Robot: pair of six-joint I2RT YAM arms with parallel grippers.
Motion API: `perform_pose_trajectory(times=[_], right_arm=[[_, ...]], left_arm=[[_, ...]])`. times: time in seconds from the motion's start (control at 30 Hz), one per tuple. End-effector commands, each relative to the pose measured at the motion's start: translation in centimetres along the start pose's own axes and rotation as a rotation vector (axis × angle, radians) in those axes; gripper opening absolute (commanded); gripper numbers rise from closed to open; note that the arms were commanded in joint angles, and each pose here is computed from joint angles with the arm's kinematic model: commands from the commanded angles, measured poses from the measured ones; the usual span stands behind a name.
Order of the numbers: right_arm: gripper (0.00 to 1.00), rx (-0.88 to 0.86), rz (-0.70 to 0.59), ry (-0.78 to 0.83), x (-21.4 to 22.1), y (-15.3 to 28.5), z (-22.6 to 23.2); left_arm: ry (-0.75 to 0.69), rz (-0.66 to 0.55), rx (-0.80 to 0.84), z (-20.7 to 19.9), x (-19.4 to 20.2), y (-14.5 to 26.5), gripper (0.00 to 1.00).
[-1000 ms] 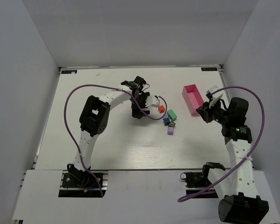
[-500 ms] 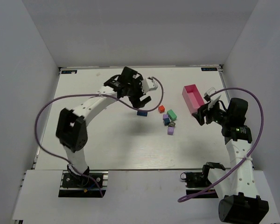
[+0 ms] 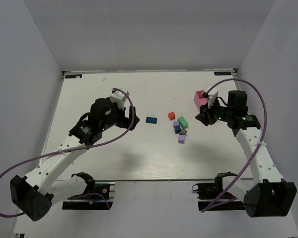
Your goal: Build the wood block tower
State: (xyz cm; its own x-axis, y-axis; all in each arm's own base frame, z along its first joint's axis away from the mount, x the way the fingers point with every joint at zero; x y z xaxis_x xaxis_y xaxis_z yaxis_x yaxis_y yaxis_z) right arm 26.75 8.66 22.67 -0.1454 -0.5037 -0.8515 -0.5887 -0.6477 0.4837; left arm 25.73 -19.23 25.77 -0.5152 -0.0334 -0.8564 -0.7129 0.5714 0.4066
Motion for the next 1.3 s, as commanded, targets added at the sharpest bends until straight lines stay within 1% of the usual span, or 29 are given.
perform_pose_trajectory(times=[0.0, 0.03, 0.1, 0.13, 0.2, 0.23, 0.27, 0.33, 0.37, 0.4, 0.43, 0.47, 0.57, 0.63, 0.7, 0.73, 0.77, 0.87, 1.0, 1.1, 1.27], right_arm=[[0.47, 0.050, 0.037, 0.011, -1.0, -1.4, -1.2], [0.47, 0.011, 0.058, 0.014, -0.8, -3.0, -0.8], [0.47, 0.034, 0.103, 0.004, -0.3, -4.2, -1.5], [0.47, 0.033, 0.092, 0.015, -1.1, -4.9, -1.4], [0.47, 0.052, 0.150, 0.016, -0.6, -6.8, -1.7], [0.49, 0.063, 0.151, 0.022, -1.1, -7.2, -2.0], [0.49, 0.034, 0.170, 0.027, -0.9, -8.5, -1.6], [0.49, 0.053, 0.188, 0.040, -1.1, -9.4, -1.9], [0.49, 0.031, 0.203, 0.050, -1.4, -10.9, -1.5], [0.49, 0.033, 0.215, 0.042, -1.3, -11.4, -1.6], [0.47, 0.048, 0.219, 0.053, -1.7, -11.7, -2.0], [0.45, 0.018, 0.250, 0.053, -1.0, -13.3, -1.4], [0.38, -0.013, 0.281, 0.068, -0.8, -15.5, -0.5], [0.38, 0.014, 0.304, 0.074, -0.8, -16.6, -0.9], [0.43, 0.027, 0.326, 0.068, -0.7, -17.8, -1.5], [0.47, 0.031, 0.334, 0.065, -0.7, -18.2, -1.6], [0.54, 0.038, 0.331, 0.066, -1.3, -18.3, -2.0], [0.63, 0.014, 0.358, 0.056, -0.4, -19.1, -1.5], [0.67, 0.022, 0.374, 0.063, 0.4, -19.0, -1.5], [0.67, 0.019, 0.377, 0.060, 0.5, -19.6, -1.6], [0.67, -0.051, 0.410, 0.020, 1.2, -21.2, -0.5]], left_arm=[[0.085, -0.085, -0.055, 0.8, -0.2, 0.8, 1.00], [0.098, -0.106, -0.047, 0.5, -0.6, 1.4, 1.00], [0.096, -0.108, -0.015, 0.1, -0.6, 1.6, 1.00], [0.095, -0.103, -0.002, -0.1, -0.5, 1.6, 1.00], [0.094, -0.124, 0.006, -0.2, -0.7, 2.1, 1.00], [0.095, -0.120, -0.011, 0.1, -0.3, 1.9, 1.00], [0.096, -0.124, -0.022, 0.3, -0.4, 1.9, 1.00], [0.108, -0.135, -0.044, 0.7, -0.3, 2.1, 1.00], [0.122, -0.127, -0.047, 0.7, -0.1, 2.1, 1.00], [0.122, -0.127, -0.047, 0.7, -0.1, 2.1, 1.00], [0.123, -0.136, -0.070, 1.0, -0.2, 2.1, 1.00], [0.132, -0.136, -0.069, 1.0, -0.2, 2.1, 1.00], [0.132, -0.145, -0.066, 0.9, -0.4, 2.3, 1.00], [0.132, -0.145, -0.066, 0.9, -0.4, 2.3, 1.00], [0.132, -0.136, -0.069, 1.0, -0.2, 2.3, 1.00], [0.132, -0.136, -0.069, 1.0, -0.2, 2.3, 1.00], [0.132, -0.136, -0.069, 1.0, -0.2, 2.3, 1.00], [0.132, -0.145, -0.066, 0.9, -0.4, 2.6, 1.00], [0.131, -0.141, -0.056, 0.7, -0.3, 2.6, 1.00], [0.131, -0.137, -0.047, 0.6, -0.3, 2.6, 1.00], [0.131, -0.149, -0.052, 0.7, -0.5, 2.8, 1.00]])
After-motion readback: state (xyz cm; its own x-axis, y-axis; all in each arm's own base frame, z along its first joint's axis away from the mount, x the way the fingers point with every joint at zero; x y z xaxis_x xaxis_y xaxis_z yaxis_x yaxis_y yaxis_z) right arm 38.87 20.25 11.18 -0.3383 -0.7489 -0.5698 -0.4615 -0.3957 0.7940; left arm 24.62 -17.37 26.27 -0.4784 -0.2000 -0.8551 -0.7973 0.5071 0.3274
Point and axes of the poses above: each gripper's point midway between its finger pads, its own y axis back along the fingers, its own z axis along the line the jaws close on, x = y × z, the point moved 3 cm from there along y, back along the fingers, and after that the axes turned 10 degrees about y, right-handed, at the moved point
